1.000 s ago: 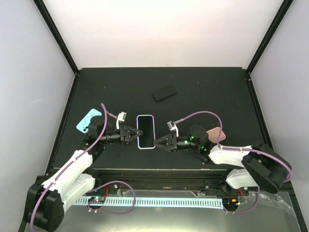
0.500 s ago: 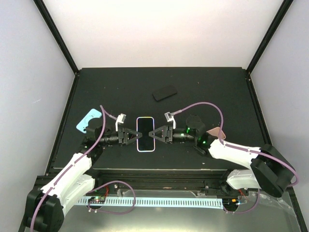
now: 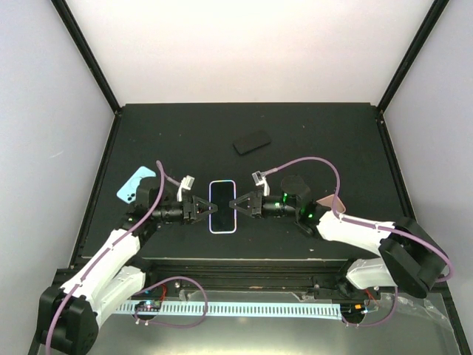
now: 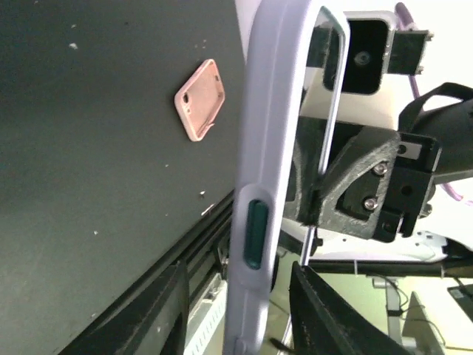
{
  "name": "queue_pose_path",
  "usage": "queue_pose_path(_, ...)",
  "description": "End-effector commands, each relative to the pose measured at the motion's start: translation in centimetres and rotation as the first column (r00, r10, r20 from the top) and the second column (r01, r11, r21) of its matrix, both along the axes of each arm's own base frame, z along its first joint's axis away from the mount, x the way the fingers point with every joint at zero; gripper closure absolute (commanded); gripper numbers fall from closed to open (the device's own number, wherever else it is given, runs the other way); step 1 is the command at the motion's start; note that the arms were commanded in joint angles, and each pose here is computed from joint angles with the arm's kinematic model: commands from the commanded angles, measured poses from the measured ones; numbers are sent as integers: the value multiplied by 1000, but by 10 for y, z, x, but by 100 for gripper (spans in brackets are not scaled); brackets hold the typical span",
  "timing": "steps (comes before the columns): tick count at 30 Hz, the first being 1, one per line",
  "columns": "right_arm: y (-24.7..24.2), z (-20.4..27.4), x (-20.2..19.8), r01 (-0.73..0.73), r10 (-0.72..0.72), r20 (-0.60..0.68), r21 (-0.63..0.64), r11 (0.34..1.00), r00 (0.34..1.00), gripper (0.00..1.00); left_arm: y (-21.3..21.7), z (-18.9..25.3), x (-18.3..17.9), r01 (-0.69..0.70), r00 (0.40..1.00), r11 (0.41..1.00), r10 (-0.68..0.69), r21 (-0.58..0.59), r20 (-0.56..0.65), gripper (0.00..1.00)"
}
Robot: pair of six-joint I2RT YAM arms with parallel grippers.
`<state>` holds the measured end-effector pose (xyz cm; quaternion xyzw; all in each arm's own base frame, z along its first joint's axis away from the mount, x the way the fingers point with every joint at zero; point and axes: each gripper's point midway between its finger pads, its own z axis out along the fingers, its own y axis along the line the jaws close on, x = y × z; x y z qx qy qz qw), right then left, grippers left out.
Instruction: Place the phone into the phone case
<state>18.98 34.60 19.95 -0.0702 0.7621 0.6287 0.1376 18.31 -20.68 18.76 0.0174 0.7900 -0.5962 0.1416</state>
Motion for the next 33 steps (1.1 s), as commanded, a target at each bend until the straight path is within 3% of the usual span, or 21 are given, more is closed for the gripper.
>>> queue_pose_path(1, -4, 13, 9, 35, -37, 34, 46, 998, 999, 91, 4, 0, 5, -31, 999, 998, 32, 57, -14, 54)
queue_pose_path(8, -25, 6, 23, 101, -102, 37, 25, 995, 994, 92, 11, -3, 10, -84, 996, 988, 84, 128, 4, 24)
queue_pose_path(10, -33, 1, 31, 123, -123, 40, 4, 992, 992, 92, 16, -8, 11, -106, 994, 979, 106, 171, 14, 3)
queue_pose_path(11, -41, -2, 39, 148, -147, 40, -11, 989, 988, 92, 18, -10, 12, -115, 993, 975, 113, 191, 21, 1)
queue_pose_path(21, -108, -50, 122, 332, -318, 98, -274, 902, 943, 92, 35, -54, 17, -145, 981, 920, 181, 364, -66, 1)
queue_pose_path(25, -130, -75, 160, 384, -367, 121, -394, 835, 922, 92, 43, -63, 18, -158, 977, 891, 203, 427, -62, 1)
queue_pose_path(33, -156, -106, 218, 414, -434, 53, -424, 806, 899, 90, 50, -61, 20, -167, 978, 861, 206, 480, -28, 1)
